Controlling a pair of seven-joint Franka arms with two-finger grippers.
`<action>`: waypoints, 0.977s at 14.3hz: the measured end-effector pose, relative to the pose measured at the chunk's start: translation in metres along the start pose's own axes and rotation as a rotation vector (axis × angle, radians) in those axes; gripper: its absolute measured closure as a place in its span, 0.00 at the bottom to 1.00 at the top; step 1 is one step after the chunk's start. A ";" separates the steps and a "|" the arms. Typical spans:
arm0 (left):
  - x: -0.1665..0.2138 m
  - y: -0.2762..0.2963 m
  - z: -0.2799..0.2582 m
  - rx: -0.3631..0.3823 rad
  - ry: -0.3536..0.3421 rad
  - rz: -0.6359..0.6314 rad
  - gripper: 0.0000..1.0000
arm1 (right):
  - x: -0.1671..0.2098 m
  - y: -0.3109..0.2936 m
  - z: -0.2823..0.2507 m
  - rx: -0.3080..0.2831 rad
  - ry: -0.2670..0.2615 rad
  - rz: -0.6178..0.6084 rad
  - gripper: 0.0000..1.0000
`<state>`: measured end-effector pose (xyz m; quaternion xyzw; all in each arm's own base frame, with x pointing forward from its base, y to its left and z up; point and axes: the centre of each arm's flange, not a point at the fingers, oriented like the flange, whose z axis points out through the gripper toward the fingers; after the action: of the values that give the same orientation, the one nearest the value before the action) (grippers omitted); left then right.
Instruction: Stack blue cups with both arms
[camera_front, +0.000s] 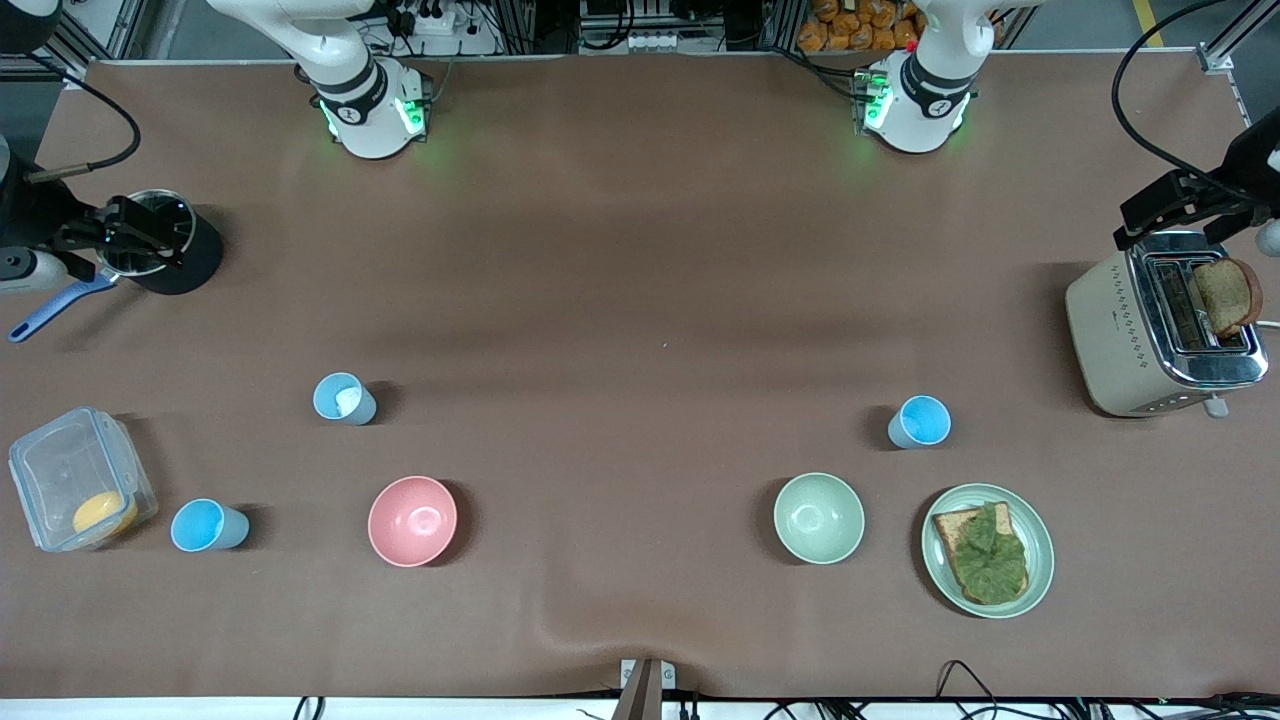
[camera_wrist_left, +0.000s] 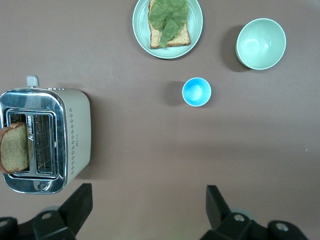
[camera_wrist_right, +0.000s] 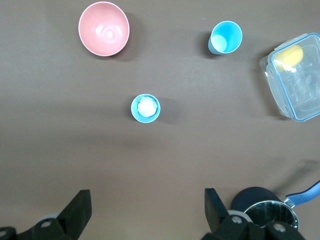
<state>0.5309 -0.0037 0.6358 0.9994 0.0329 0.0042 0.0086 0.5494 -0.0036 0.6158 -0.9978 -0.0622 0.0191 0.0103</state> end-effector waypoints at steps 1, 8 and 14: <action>0.002 0.000 0.003 0.000 -0.006 -0.001 0.00 | 0.001 0.000 0.001 0.000 -0.001 0.000 0.00; 0.032 -0.023 0.045 -0.005 -0.062 -0.041 0.00 | 0.009 -0.009 0.011 0.000 -0.007 -0.018 0.00; 0.074 -0.048 0.128 -0.012 -0.199 -0.081 0.00 | 0.011 -0.008 0.013 0.001 -0.011 -0.016 0.00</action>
<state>0.6032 0.0470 0.5071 0.9927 0.0721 -0.0951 0.0180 0.5584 0.0055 0.6024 -0.9972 -0.0704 0.0247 0.0105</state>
